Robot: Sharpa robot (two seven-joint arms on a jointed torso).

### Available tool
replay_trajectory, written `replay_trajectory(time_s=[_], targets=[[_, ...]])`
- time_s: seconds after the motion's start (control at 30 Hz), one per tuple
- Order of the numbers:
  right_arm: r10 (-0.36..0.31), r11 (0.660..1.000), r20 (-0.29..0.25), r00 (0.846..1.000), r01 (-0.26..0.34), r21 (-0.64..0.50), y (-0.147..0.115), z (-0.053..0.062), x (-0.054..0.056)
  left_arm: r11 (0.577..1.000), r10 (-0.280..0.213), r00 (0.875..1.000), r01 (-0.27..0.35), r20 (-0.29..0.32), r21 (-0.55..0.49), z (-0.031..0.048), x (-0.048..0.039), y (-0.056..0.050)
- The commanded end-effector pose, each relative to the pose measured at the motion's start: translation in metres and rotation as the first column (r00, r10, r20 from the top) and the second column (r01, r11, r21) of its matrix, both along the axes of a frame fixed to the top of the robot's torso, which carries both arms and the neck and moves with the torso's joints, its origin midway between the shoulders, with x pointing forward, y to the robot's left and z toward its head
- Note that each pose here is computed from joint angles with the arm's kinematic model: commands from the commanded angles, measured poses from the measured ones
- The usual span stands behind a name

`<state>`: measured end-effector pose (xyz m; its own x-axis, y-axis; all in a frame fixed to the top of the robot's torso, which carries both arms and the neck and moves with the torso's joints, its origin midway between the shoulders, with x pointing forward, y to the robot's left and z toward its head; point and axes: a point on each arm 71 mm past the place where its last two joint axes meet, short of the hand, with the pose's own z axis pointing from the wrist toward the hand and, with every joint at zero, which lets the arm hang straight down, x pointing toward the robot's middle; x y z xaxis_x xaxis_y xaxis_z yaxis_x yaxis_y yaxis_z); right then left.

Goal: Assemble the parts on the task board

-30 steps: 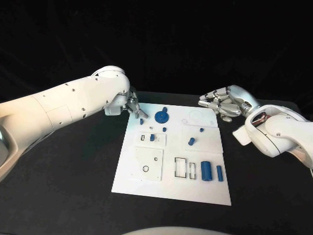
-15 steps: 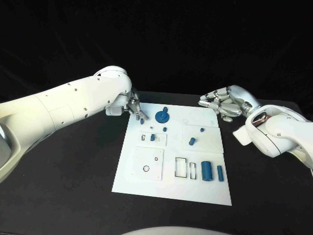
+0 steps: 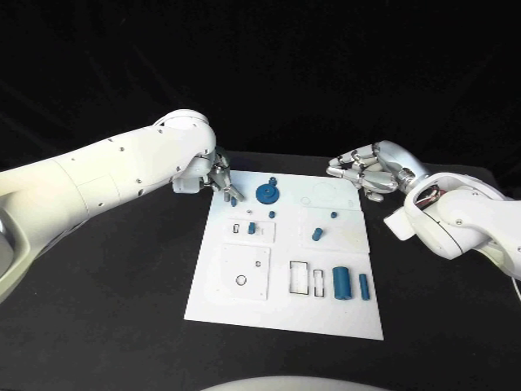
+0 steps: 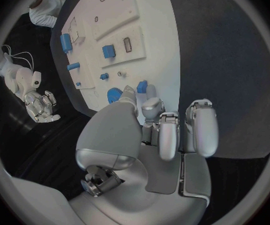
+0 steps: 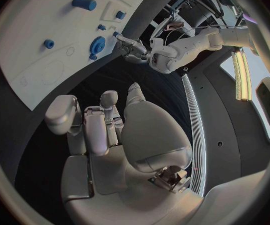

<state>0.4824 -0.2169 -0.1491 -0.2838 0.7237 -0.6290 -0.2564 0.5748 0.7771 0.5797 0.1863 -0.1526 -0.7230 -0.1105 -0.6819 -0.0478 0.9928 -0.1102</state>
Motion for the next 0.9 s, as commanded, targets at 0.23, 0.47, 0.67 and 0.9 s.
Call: replay_trajectory(time_s=[0.23,0.47,0.67,0.9], targets=[[0.018,1.0,-0.01,1.0,-0.018,-0.023,-0.0006,-0.0017,0.0001,1.0,0.001,1.0,-0.001,-0.025,-0.018,-0.0012,-0.0009,-0.0018],[0.017,1.0,-0.011,1.0,-0.017,-0.024,-0.0009,-0.0018,0.0003,0.999,0.002,0.999,-0.003,-0.032,-0.034,-0.0016,-0.0006,-0.0028],[0.018,1.0,-0.012,1.0,-0.018,-0.024,-0.0006,-0.0019,0.0002,0.999,0.007,0.999,-0.008,-0.033,-0.046,-0.0018,0.0002,-0.003],[0.022,0.999,-0.016,1.0,-0.022,-0.025,0.0001,-0.0022,0.0,0.999,0.003,0.999,-0.006,-0.053,-0.054,-0.0033,-0.0004,-0.0035]])
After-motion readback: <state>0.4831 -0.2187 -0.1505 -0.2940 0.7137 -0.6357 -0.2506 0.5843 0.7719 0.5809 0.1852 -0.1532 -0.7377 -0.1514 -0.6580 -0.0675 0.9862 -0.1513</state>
